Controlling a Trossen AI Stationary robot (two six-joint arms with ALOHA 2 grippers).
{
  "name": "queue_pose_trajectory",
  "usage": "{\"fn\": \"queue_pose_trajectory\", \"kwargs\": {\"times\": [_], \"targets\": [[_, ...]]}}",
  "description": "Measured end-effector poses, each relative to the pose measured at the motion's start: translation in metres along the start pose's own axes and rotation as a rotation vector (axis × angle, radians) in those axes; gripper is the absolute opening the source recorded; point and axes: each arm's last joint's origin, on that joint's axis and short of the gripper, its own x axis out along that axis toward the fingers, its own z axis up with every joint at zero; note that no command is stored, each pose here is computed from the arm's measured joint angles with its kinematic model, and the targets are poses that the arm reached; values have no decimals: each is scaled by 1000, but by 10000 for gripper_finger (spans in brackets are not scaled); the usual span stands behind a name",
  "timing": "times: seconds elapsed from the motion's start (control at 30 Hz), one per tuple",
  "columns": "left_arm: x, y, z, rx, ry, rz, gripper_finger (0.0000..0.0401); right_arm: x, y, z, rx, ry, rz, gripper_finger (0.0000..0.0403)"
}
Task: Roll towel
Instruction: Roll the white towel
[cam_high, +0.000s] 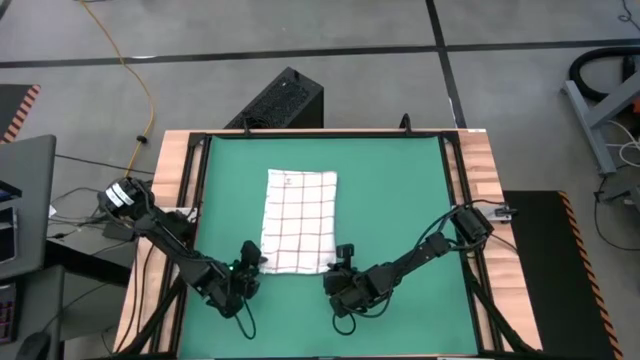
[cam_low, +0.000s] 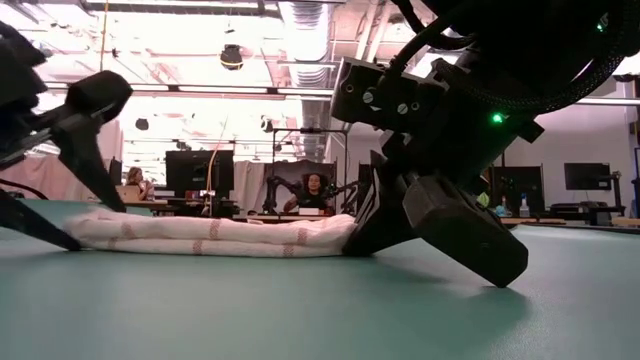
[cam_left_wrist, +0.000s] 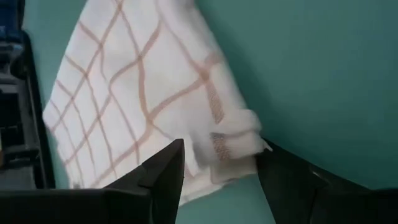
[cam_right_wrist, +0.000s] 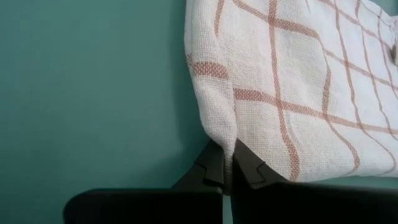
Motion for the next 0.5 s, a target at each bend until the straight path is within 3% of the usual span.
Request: {"fn": "queue_pose_trajectory", "kwargs": {"times": [0.3,0.4,0.5], "targets": [[14,4,-15,5,30,-1,178,0,0,0,0,0,0,14],[17,7,-16,-37,42,-18,141,-1,1,0,-1,-3,2,14],[20,9,-17,-88,55,-36,72,-5,0,2,-1,-13,6,14]]}}
